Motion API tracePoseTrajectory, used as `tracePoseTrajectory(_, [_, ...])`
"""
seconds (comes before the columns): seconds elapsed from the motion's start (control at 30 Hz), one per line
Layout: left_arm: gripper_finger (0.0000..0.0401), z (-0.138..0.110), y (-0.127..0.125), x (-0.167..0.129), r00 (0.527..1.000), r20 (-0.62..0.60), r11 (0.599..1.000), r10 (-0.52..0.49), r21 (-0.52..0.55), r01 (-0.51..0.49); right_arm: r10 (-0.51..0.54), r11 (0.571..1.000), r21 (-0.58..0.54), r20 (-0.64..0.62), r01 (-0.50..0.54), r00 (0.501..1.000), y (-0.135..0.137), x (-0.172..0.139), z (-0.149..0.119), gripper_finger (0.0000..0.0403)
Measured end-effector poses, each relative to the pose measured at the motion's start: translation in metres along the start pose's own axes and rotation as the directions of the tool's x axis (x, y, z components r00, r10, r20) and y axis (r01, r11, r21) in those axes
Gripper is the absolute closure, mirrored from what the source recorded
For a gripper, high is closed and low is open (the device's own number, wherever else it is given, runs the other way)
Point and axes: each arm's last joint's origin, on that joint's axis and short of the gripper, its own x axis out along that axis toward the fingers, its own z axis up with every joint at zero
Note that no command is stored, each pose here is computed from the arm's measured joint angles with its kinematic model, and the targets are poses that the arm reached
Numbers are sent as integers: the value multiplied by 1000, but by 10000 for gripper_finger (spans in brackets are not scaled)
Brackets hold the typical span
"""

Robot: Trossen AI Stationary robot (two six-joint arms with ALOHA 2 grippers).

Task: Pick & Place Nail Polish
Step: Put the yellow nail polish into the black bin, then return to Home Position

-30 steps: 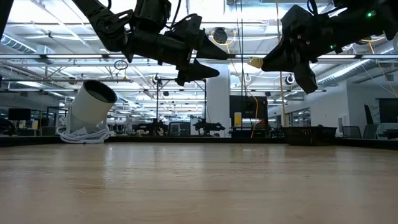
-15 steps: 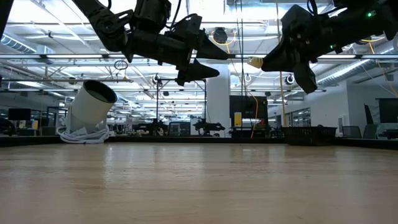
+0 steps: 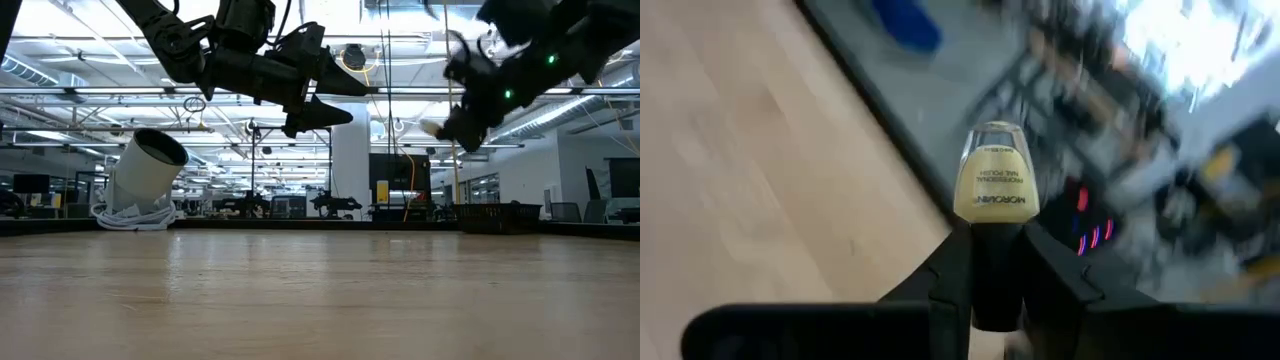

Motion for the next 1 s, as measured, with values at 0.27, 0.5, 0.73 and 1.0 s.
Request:
tracePoseTrajectory(0.27, [107,0,0,0,1000,0,1000,0,-1,0,-125,968,166,-319,186,939,-33,31,-50,349])
tracePoseTrajectory(0.5, [107,0,0,0,1000,0,1000,0,-1,0,-98,928,284,-443,243,891,-48,44,-99,349])
tracePoseTrajectory(0.73, [107,0,0,0,1000,0,1000,0,-1,0,-111,917,297,-453,267,885,-53,46,-106,315])
tracePoseTrajectory(1.0, [107,0,0,0,1000,0,1000,0,0,0,-114,913,306,-442,269,890,-53,46,-105,273])
